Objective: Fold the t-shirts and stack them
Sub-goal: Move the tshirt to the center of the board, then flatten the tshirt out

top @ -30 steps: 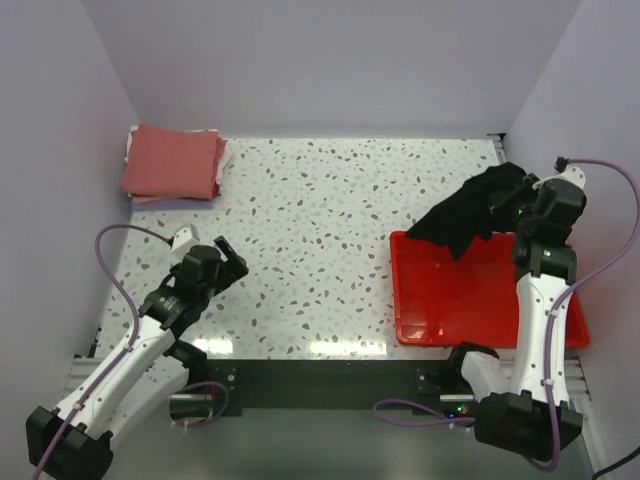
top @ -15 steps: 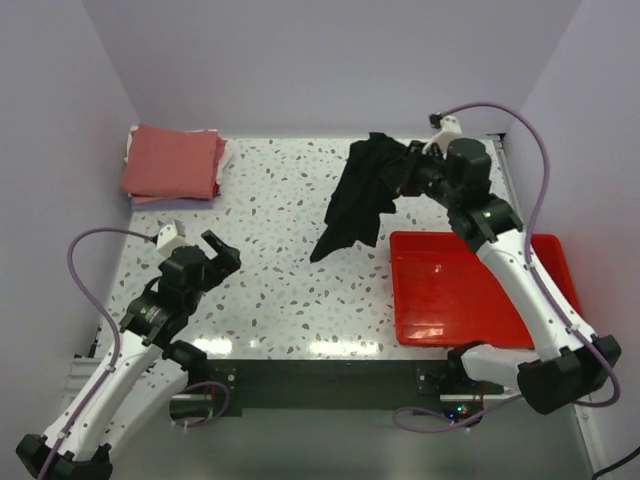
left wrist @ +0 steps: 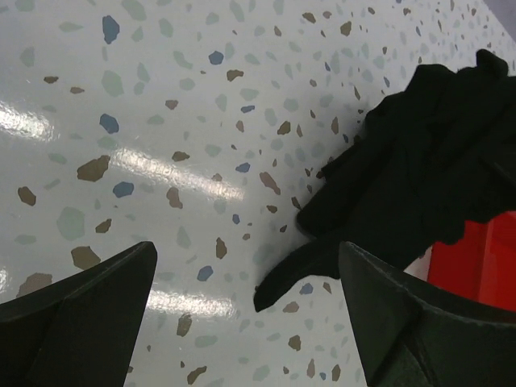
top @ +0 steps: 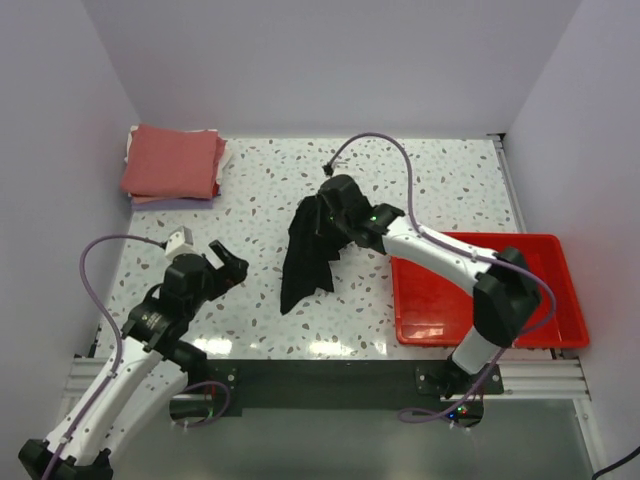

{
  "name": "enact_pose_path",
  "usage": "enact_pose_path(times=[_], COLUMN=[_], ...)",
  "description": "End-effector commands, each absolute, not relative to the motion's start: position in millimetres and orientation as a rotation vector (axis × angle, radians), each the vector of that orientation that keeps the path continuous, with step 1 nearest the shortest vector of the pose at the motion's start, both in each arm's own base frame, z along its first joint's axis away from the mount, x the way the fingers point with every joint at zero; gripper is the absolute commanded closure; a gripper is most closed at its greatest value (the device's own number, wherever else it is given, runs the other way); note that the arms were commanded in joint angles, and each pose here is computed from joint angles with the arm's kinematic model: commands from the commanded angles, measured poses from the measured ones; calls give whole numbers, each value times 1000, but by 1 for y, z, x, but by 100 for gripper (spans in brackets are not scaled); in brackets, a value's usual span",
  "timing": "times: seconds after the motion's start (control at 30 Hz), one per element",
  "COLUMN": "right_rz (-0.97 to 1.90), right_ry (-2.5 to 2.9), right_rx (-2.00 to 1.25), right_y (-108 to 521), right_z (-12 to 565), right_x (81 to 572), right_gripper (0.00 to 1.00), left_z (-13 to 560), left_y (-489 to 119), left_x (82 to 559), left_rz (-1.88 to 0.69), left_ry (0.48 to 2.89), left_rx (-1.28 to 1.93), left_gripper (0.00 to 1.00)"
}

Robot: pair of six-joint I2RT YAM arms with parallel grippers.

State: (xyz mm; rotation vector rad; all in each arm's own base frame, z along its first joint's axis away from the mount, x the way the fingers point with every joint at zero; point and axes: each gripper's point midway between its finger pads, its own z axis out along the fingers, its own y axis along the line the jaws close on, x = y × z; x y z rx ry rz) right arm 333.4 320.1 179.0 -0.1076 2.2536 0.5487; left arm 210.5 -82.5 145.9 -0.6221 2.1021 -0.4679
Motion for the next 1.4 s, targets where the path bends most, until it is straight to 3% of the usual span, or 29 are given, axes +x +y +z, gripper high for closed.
enact_pose_path(times=[0.0,0.07,0.23,0.27,0.3,0.33,0.6,0.87,1.03,1.3,1.37], right_rz=[548,537,541,535,530,525,449,409,419,356,353], right_ry=[2166,2220,2295,2298,2294,2291,2219,2197,2187,2185,2190], right_rx=[60,46,-67,-79,-103,-120,-206,-223,-216,-186,-189], right_y=[339,354,378,378,377,375,319,268,257,243,242], right_z=[196,173,149,150,153,155,199,195,196,194,189], right_x=[366,371,373,373,372,371,335,295,285,285,283], right_gripper=[91,86,53,43,14,1,1,1,1,1,1], left_z=[140,131,106,101,98,93,69,35,30,21,18], left_y=[-98,-104,-128,-132,-137,-141,-163,-145,-162,-188,-187], left_x=[210,209,208,206,207,207,206,211,205,202,206], left_rz=[-537,-558,-674,-697,-729,-741,-848,-650,-715,-690,-638], left_ry=[2136,2166,2227,2245,2244,2262,2308,2395,2409,2447,2454], left_rx=[-545,-526,-465,-451,-437,-424,-312,-342,-285,-203,-207], left_gripper=[0,0,0,0,0,0,0,9,22,33,48])
